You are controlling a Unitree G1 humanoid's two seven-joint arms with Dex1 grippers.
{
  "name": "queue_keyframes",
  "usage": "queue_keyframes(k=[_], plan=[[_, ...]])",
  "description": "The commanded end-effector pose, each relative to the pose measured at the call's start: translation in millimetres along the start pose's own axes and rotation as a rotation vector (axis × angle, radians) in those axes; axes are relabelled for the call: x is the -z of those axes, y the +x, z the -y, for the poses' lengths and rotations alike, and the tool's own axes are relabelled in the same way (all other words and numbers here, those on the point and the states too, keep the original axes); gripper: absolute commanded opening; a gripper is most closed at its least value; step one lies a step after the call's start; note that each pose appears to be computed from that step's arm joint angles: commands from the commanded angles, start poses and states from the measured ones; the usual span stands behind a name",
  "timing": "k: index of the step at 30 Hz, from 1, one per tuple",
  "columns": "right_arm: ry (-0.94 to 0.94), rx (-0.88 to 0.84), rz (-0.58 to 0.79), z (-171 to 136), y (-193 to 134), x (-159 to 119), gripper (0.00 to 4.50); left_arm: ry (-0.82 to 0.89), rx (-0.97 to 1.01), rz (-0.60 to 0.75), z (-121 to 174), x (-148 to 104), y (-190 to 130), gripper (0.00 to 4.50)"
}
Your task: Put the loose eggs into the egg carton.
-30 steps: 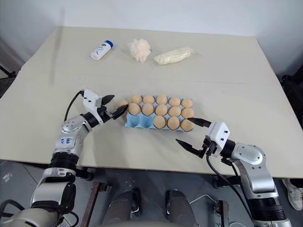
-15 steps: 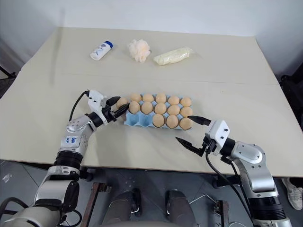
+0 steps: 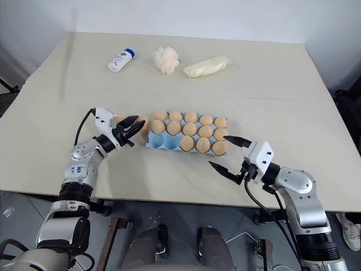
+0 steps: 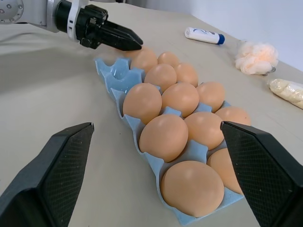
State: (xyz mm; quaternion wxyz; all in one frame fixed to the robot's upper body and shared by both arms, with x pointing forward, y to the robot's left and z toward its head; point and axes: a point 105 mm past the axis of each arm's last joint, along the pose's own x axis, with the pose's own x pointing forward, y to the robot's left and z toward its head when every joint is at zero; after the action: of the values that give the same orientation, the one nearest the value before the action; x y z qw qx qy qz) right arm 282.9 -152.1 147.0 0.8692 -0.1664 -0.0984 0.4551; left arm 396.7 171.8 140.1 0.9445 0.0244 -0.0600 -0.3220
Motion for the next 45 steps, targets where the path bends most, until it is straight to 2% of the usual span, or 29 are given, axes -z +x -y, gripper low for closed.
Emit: queue_keyframes(k=[1, 4, 6, 10, 15, 19, 23, 25, 28, 32, 37, 41, 45], plan=[[-0.037, 0.006, 0.026, 1.8, 0.3, -9.7, 4.50, 0.027, 0.101, 0.137, 14.3, -38.5, -0.1, 1.66], [-0.034, 0.007, 0.024, 1.3, 0.1, -9.1, 4.50, 0.037, 0.170, 0.161, 26.3, -47.6, -1.1, 1.66], [-0.033, 0.011, 0.023, 0.3, -0.8, -7.7, 4.50, 0.041, 0.286, 0.162, 46.9, -52.6, 0.0, 1.66], [-0.031, 0.020, 0.023, -0.7, -1.2, -6.5, 4.50, 0.063, 0.415, 0.093, 74.7, -39.5, 7.3, 1.66], [-0.035, 0.041, 0.019, 0.1, -3.0, -6.9, 4.50, 0.047, 0.485, 0.055, 91.9, -26.8, 20.8, 1.66], [-0.046, 0.053, 0.016, 2.4, -5.4, -9.4, 4.50, 0.078, 0.561, 0.035, 104.2, -20.5, 17.5, 1.66], [-0.048, 0.055, 0.020, 2.7, -4.3, -10.7, 4.50, 0.092, 0.499, 0.072, 93.6, -26.5, 15.1, 1.66], [-0.039, 0.055, 0.019, 0.7, -4.2, -8.8, 4.50, 0.079, 0.352, 0.153, 68.1, -40.9, 14.7, 1.66], [-0.029, 0.054, 0.014, -2.2, -4.9, -6.3, 4.50, 0.039, 0.211, 0.186, 42.0, -47.8, 11.0, 1.66], [-0.025, 0.050, 0.018, -2.9, -3.3, -6.7, 4.50, 0.040, 0.104, 0.161, 19.3, -48.6, 7.4, 2.49], [-0.027, 0.044, 0.021, -0.8, -2.2, -8.1, 4.50, 0.076, -0.076, 0.071, -18.6, -38.2, 17.2, 4.01], [-0.029, 0.043, 0.021, -0.8, -3.1, -8.2, 4.50, 0.059, -0.107, 0.048, -24.4, -37.5, 31.7, 4.01], [-0.033, 0.051, 0.019, -0.5, -4.1, -8.6, 4.50, 0.057, -0.057, -0.014, -16.2, -29.1, 44.2, 4.01]])
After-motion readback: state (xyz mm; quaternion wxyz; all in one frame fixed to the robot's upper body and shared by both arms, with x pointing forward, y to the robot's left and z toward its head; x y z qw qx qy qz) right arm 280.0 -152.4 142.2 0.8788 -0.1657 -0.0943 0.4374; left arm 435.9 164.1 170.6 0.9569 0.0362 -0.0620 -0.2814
